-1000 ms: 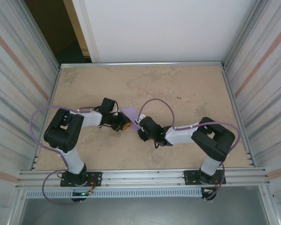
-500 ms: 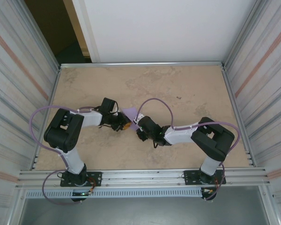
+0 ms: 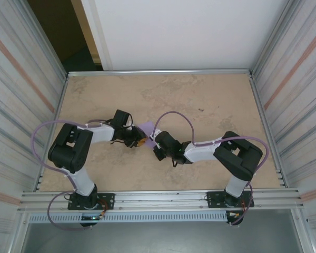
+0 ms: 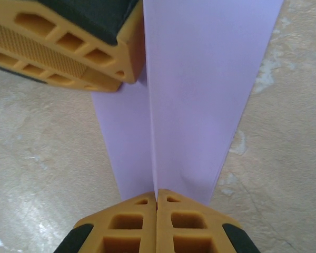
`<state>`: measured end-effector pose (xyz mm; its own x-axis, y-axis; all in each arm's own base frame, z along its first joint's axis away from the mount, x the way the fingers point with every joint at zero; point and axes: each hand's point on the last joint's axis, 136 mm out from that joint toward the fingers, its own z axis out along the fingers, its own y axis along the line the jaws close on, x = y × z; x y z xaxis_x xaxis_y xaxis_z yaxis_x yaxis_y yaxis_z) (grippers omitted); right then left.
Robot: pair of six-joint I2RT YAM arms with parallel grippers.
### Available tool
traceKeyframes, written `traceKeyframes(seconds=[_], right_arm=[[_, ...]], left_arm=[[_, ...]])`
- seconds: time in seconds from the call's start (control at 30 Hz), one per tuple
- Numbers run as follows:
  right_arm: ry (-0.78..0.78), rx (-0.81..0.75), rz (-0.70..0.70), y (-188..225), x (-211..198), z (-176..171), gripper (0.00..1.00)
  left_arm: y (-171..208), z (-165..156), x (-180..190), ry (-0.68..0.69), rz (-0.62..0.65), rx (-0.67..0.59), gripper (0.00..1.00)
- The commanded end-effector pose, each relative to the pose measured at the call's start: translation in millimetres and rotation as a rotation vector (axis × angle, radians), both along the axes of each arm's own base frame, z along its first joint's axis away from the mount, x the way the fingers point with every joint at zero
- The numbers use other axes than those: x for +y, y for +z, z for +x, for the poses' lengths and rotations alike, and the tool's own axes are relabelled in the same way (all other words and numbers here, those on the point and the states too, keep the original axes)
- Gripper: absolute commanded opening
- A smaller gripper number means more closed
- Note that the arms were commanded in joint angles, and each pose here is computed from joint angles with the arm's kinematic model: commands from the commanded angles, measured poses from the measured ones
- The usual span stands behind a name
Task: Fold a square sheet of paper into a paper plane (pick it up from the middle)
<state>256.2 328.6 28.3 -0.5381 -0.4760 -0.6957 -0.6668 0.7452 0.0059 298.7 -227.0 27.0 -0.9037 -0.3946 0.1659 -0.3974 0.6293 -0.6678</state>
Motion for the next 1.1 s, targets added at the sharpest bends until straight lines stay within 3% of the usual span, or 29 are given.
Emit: traceKeyframes(seconds=[0.0, 0.2, 0.43, 0.73, 1.07], right_arm=[[-0.006, 0.063, 0.053, -1, 0, -6, 0.04], [-0.027, 0.157, 0.098, -9, -2, -12, 0.03], [-0.053, 0.266, 0.152, -13, -4, -19, 0.03], [-0.106, 0.462, 0.288, -15, -6, -25, 0.03], [-0.148, 0.573, 0.464, -6, -14, -17, 0.04]], left_arm=[[14, 3, 20, 0.032, 0.068, -0.048, 0.22], [16, -4, 44, 0.098, 0.108, -0.068, 0.23], [24, -11, 48, 0.124, 0.054, -0.136, 0.24], [35, -15, 24, 0.058, -0.082, -0.216, 0.3], [44, -11, -13, -0.084, -0.115, -0.29, 0.35]])
